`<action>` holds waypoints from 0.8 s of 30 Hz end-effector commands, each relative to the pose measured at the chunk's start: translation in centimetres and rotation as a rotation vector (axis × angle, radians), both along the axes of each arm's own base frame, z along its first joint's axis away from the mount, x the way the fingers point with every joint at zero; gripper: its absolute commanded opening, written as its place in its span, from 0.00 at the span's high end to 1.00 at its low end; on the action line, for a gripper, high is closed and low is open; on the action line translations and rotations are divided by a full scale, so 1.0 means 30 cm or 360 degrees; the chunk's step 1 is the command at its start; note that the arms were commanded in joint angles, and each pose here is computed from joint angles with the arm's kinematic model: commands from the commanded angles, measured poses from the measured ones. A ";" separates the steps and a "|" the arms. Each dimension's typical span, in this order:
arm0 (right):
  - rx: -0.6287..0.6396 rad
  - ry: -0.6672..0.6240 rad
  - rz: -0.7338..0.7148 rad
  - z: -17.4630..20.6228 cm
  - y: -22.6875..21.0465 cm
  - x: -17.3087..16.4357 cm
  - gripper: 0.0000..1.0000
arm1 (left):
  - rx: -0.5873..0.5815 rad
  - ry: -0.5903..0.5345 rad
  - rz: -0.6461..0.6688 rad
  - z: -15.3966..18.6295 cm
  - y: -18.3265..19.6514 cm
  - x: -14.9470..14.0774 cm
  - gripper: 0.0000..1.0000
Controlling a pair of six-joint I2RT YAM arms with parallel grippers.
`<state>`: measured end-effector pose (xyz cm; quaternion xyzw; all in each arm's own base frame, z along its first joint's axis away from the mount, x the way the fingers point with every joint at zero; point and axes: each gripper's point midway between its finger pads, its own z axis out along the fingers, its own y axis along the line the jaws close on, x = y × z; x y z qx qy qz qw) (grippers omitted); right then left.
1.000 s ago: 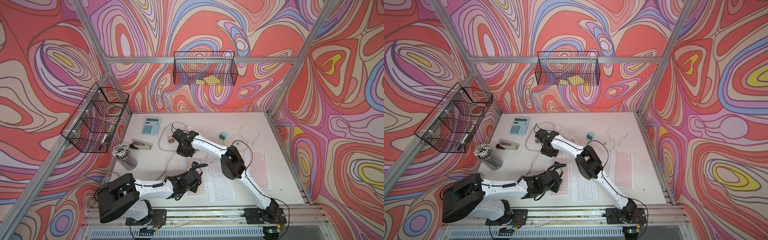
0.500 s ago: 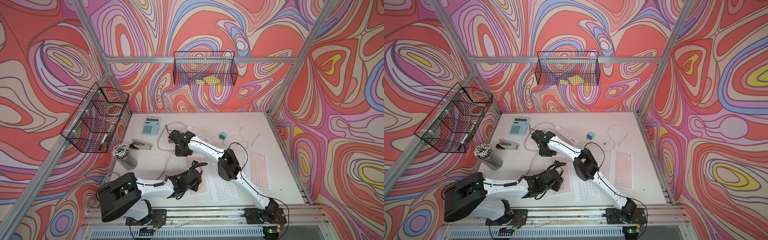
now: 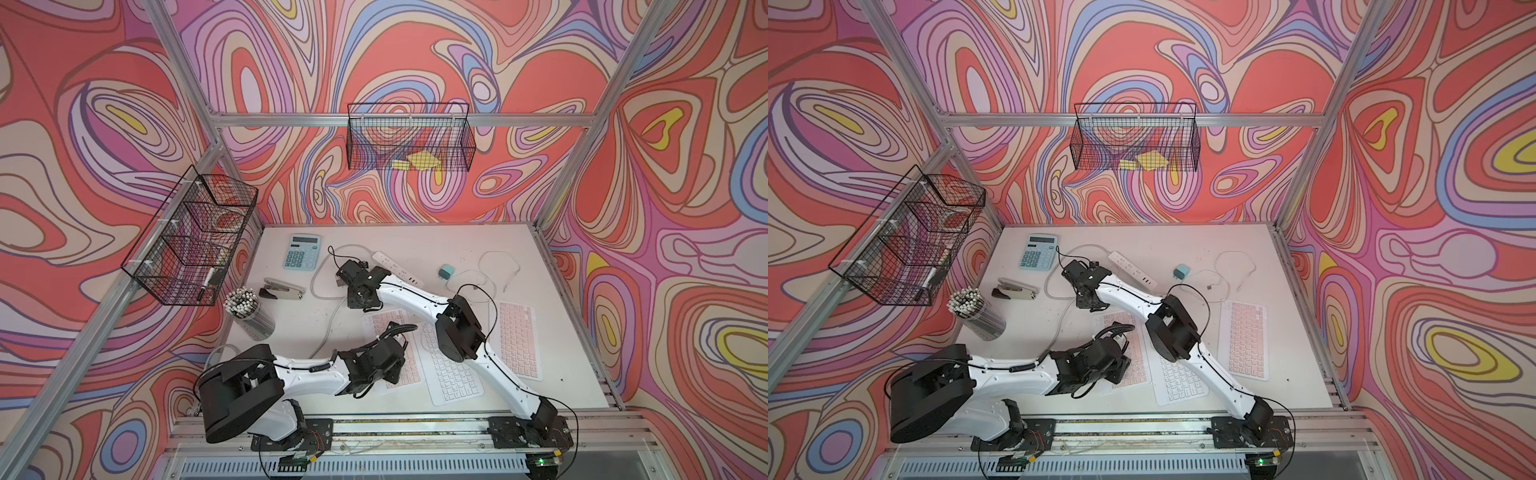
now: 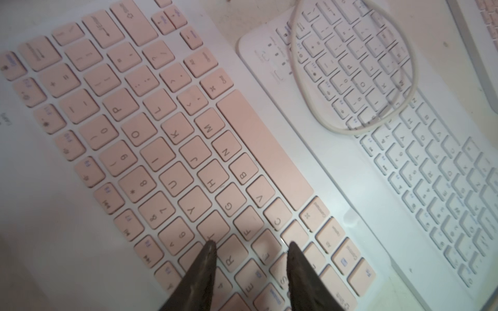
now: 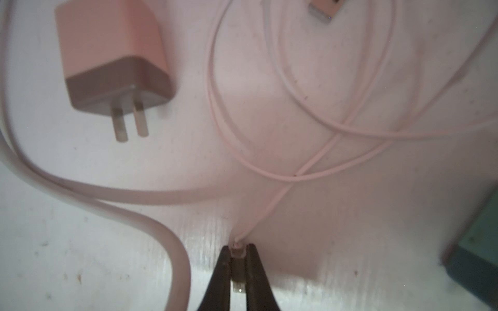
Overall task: Unplug the wireless keyboard
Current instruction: Remove the power cord from the keyboard, then place the power cord at the center of the board, then adjust the keyboard at the center of the board.
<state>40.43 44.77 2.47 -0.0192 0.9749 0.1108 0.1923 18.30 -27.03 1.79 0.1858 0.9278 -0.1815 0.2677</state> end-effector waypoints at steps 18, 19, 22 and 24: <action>-0.0049 0.0115 -0.0028 -0.021 -0.187 -0.002 0.76 | 0.0637 0.0547 0.0160 -0.177 0.345 -0.190 0.55; 0.0000 0.0082 -0.0023 0.009 -0.180 0.007 0.73 | 0.0653 0.0546 0.0157 -0.173 0.352 -0.188 0.55; 0.0166 0.0043 -0.0014 0.070 -0.173 0.030 0.66 | 0.0647 0.0527 0.0158 -0.142 0.323 -0.158 0.55; 0.0261 0.0040 -0.0012 0.098 -0.177 0.045 0.62 | 0.0692 0.0539 0.0168 -0.141 0.334 -0.158 0.55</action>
